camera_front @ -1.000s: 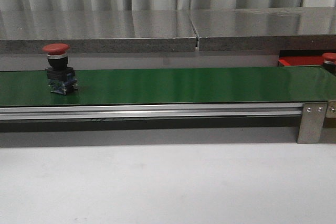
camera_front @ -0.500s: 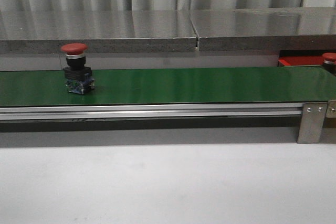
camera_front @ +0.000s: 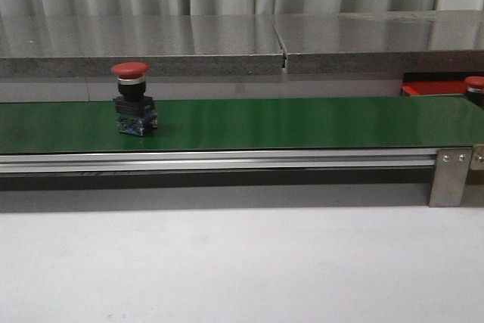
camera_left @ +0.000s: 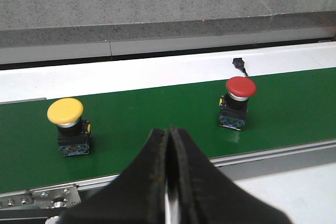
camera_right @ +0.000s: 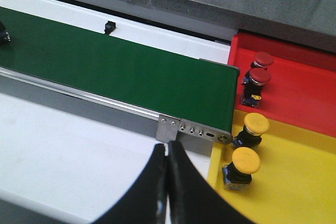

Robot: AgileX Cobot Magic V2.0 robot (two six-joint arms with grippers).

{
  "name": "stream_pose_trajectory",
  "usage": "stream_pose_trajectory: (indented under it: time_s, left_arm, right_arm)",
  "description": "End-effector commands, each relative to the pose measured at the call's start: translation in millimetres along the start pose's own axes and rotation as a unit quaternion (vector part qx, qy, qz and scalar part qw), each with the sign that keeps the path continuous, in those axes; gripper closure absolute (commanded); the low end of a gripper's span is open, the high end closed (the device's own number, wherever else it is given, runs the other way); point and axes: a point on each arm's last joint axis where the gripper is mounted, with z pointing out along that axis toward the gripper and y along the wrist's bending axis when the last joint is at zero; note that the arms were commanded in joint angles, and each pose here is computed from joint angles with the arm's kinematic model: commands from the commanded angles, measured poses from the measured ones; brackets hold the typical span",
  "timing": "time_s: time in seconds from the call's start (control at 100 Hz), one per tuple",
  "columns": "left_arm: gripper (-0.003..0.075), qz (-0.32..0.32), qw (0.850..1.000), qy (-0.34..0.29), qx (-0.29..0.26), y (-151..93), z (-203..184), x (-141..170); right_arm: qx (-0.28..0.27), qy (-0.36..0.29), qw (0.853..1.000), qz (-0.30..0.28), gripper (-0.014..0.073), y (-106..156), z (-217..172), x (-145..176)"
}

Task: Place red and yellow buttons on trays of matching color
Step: 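Lower the right gripper over the red button arriving on the belt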

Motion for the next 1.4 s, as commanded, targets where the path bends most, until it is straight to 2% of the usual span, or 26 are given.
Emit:
stream_pose_trajectory:
  time_s: [0.0, 0.18, 0.38, 0.45, 0.54, 0.71, 0.81, 1.12, 1.39]
  left_arm:
    - [0.0739, -0.006, 0.999, -0.051, -0.004, -2.1, -12.7, -2.2]
    - [0.0739, -0.003, 0.998, -0.069, -0.005, -4.6, -24.0, 7.7]
    - [0.0739, -0.002, 0.997, -0.072, -0.004, -5.0, -25.5, 7.7]
    - [0.0739, -0.001, 0.998, -0.063, 0.0, -5.7, -25.3, 9.3]
    - [0.0739, -0.001, 0.999, -0.052, 0.005, -6.7, -25.1, 11.2]
    - [0.0739, -0.001, 0.999, -0.052, 0.005, -6.7, -25.1, 11.2]
    - [0.0739, -0.001, 0.999, -0.052, 0.005, -6.7, -25.1, 11.2]
    - [0.0739, -0.001, 0.999, -0.052, 0.005, -6.7, -25.1, 11.2]
    - [0.0739, -0.001, 0.999, -0.052, 0.005, -6.7, -25.1, 11.2]
  right_arm:
    - [0.002, -0.039, 0.999, 0.0, 0.0663, -1.8, 0.9, -13.7]
    - [-0.033, -0.007, 0.999, -0.013, 0.0662, -0.4, 21.6, -20.8]
    - [-0.065, 0.036, 0.997, -0.025, 0.0659, 2.3, 54.1, -42.9]
    - [-0.068, 0.055, 0.996, -0.024, 0.0628, 2.1, 68.8, -52.1]
    - [-0.074, 0.078, 0.994, -0.025, 0.0493, 2.9, 88.8, -63.7]
    - [-0.108, 0.115, 0.987, -0.039, 0.0074, 14.6, 122.2, -82.9]
    - [-0.132, 0.13, 0.981, -0.051, -0.0067, 26.5, 140.4, -93.4]
    - [-0.182, 0.163, 0.966, -0.084, -0.0057, 64.3, 202.3, -120.5]
    - [-0.223, 0.181, 0.946, -0.148, -0.0057, 104.5, 254.7, -120.7]
